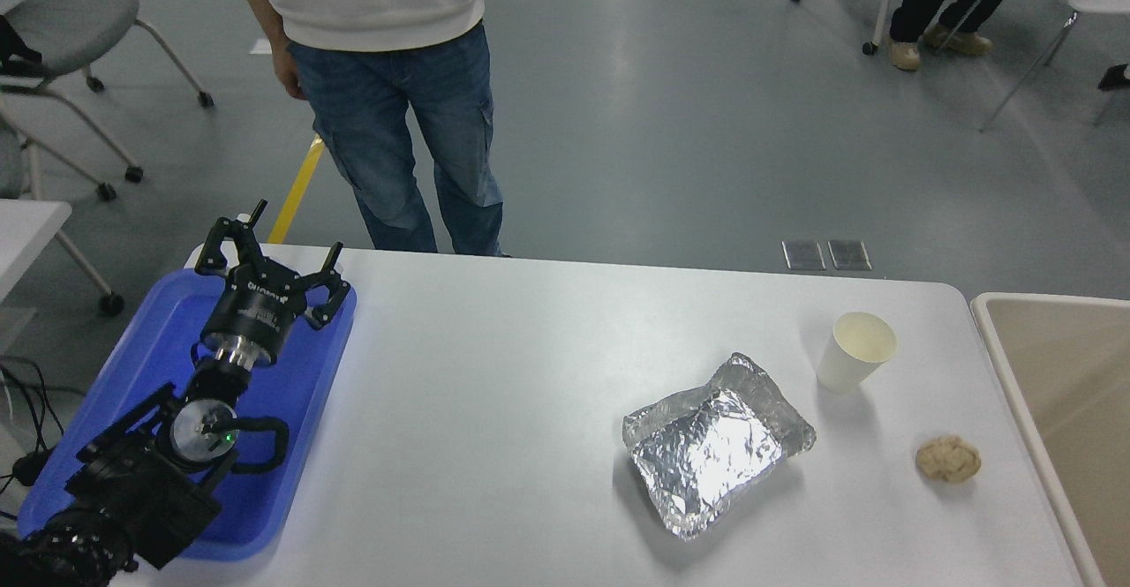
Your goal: Pick up paper cup place in dustbin
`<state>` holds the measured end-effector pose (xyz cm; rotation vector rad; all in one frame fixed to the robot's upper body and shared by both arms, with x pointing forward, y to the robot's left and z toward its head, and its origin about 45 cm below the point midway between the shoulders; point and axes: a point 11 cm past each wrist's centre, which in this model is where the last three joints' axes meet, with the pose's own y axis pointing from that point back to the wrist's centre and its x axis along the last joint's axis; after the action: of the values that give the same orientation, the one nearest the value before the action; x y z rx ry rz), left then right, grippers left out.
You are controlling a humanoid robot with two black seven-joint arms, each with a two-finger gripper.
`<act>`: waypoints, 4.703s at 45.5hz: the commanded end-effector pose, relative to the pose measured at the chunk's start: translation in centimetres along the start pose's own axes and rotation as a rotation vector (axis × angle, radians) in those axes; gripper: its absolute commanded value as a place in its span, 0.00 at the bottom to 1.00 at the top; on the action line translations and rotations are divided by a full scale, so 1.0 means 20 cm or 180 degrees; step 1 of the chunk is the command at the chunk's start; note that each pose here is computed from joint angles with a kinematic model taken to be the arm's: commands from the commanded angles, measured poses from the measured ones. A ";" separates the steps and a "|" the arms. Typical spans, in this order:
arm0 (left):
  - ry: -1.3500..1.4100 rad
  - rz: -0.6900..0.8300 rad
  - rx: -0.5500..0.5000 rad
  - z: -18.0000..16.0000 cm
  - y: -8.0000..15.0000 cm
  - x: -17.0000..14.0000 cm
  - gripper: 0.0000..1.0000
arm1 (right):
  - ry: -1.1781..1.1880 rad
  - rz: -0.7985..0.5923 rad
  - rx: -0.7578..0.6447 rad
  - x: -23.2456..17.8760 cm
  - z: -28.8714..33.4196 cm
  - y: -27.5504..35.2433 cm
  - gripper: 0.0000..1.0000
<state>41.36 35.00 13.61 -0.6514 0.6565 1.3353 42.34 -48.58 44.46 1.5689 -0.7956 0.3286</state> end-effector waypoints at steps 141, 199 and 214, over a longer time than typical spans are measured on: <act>0.0000 0.0002 0.0003 0.00 0.00 0.00 1.00 | -0.0100 -0.0686 -0.0035 -1.08 -0.09 -0.99 1.00; 0.0000 0.0002 -0.0001 0.00 0.00 0.00 1.00 | -0.0024 -0.0685 -0.0024 -1.29 -0.06 -1.11 0.00; 0.0001 -0.0003 -0.0001 0.00 0.00 0.00 1.00 | -0.0019 -0.0632 0.0042 -1.23 -0.08 -1.10 0.00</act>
<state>41.37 34.99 13.62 -0.6518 0.6565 1.3349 38.84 -40.25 11.88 1.6377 -0.6292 0.1680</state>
